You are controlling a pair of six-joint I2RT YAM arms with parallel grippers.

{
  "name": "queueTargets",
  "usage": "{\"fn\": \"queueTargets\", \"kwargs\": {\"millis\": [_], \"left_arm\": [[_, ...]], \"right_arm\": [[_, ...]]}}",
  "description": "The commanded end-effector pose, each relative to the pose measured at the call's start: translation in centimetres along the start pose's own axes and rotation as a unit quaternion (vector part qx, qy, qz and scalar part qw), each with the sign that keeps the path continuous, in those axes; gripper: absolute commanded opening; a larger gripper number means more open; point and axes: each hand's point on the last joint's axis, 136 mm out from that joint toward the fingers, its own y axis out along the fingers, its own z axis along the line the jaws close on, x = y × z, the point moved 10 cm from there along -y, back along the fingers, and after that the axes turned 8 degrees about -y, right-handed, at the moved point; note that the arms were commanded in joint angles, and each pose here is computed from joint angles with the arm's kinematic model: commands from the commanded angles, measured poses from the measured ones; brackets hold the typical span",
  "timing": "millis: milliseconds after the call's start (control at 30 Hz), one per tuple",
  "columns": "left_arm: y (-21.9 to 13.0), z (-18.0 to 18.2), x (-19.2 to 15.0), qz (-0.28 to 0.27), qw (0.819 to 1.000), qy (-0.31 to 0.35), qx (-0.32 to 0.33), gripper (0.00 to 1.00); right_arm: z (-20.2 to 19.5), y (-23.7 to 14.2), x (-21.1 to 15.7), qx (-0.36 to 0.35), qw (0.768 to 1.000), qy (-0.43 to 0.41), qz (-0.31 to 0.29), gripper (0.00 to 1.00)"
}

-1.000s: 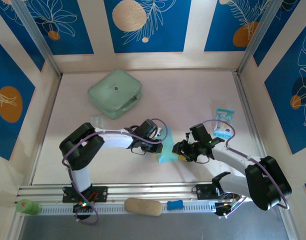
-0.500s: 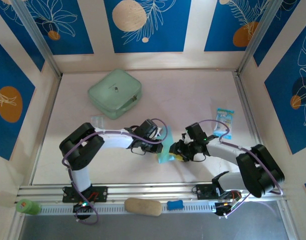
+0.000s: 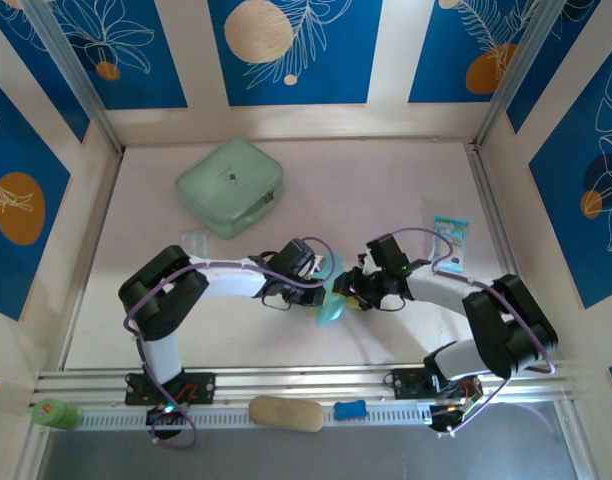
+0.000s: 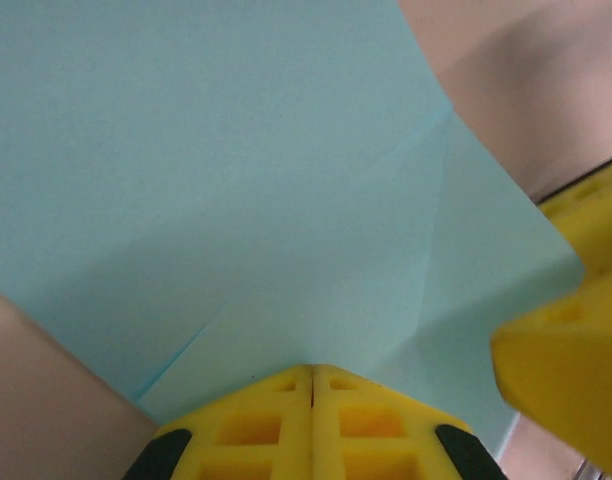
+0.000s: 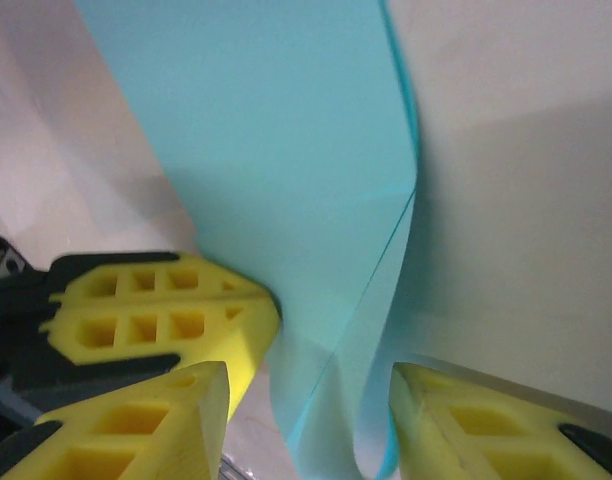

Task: Fold a paper plane with a square sheet of paper (pick it up from the middle)
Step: Turn over the paper at the center of the table.

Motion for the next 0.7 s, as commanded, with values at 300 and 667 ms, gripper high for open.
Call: {"fn": "queueTargets", "kwargs": {"millis": [300,667], "left_arm": [[-0.1,0.4,-0.9,0.013,1.000,-0.017,0.007,0.03],[-0.4,0.3,-0.9,0.011,1.000,-0.017,0.007,0.03]], "right_arm": [[-0.7,0.2,1.7,0.036,0.999,-0.003,-0.003,0.38],[-2.4,0.2,1.8,0.047,0.999,0.005,-0.010,0.29]]}}
